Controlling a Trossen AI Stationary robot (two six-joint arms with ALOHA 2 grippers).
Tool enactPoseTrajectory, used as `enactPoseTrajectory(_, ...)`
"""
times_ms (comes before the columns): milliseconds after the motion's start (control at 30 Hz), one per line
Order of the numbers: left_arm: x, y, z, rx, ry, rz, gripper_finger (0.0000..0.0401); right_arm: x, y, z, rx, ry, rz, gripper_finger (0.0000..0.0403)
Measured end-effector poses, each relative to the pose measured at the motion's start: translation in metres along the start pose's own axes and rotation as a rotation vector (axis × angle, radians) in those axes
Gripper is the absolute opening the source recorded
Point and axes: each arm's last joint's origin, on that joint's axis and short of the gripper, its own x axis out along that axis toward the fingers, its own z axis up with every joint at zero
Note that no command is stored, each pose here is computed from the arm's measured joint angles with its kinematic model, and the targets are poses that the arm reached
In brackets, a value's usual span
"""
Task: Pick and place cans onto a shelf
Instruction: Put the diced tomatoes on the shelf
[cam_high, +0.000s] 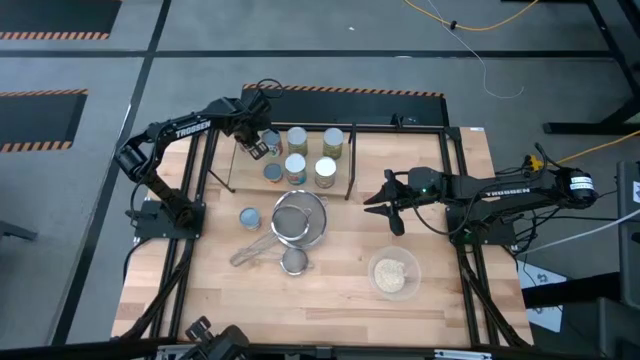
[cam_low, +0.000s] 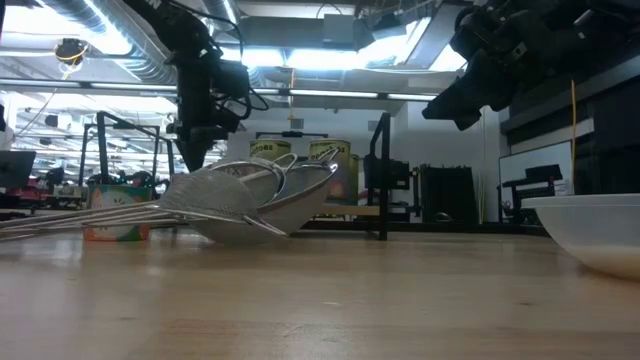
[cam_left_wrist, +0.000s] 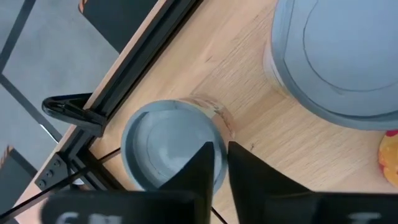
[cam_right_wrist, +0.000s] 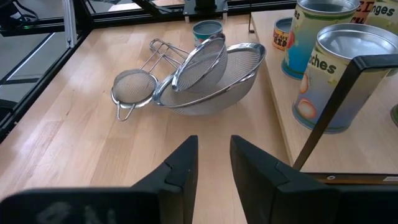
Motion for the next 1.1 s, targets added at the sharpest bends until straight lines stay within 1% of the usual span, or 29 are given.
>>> enactPoseTrajectory(67, 0.000, 0.000, 0.000, 0.003, 0.004, -0.001, 0.0018, 0.000, 0.000, 0.000, 0.000, 0.000, 0.000, 0.0098)
enactPoseTrajectory(133, 0.000, 0.000, 0.000, 0.018, 0.003, -0.001, 0.0006, 0.000, 0.000, 0.000, 0.000, 0.000, 0.000, 0.0098)
enactPoseTrajectory(300, 0.000, 0.000, -0.001, 0.036, 0.008, -0.003, 0.0005, 0.000, 0.000, 0.000, -0.001, 0.000, 0.000, 0.0098)
enactPoseTrajectory(367, -0.001, -0.001, -0.002, 0.075, 0.021, -0.005, 0.0003, 0.000, 0.000, 0.000, 0.000, 0.000, 0.000, 0.0098)
enactPoseTrajectory(533, -0.002, -0.007, -0.005, 0.205, 0.054, -0.016, 0.0002, 0.000, 0.000, 0.000, 0.000, 0.000, 0.000, 0.0098)
enactPoseTrajectory(633, -0.003, -0.012, -0.006, 0.321, 0.057, -0.026, 0.0001, 0.000, 0.000, 0.000, -0.001, -0.001, 0.000, 0.0098)
enactPoseTrajectory(733, -0.004, -0.018, -0.006, 0.445, 0.052, -0.058, 0.0001, 0.000, 0.000, 0.000, -0.001, 0.000, 0.000, 0.0098)
enactPoseTrajectory(800, -0.005, -0.021, -0.006, 0.492, 0.039, -0.097, 0.0001, 0.000, 0.000, 0.000, -0.001, 0.000, 0.000, 0.0098)
enactPoseTrajectory(867, -0.005, -0.023, -0.006, 0.511, 0.031, -0.122, 0.0001, 0.000, 0.000, 0.000, -0.001, 0.000, 0.000, 0.0098)
enactPoseTrajectory(1100, -0.006, -0.023, -0.009, 0.528, 0.065, -0.116, 0.0000, 0.000, 0.000, 0.000, -0.001, 0.000, 0.000, 0.0098)
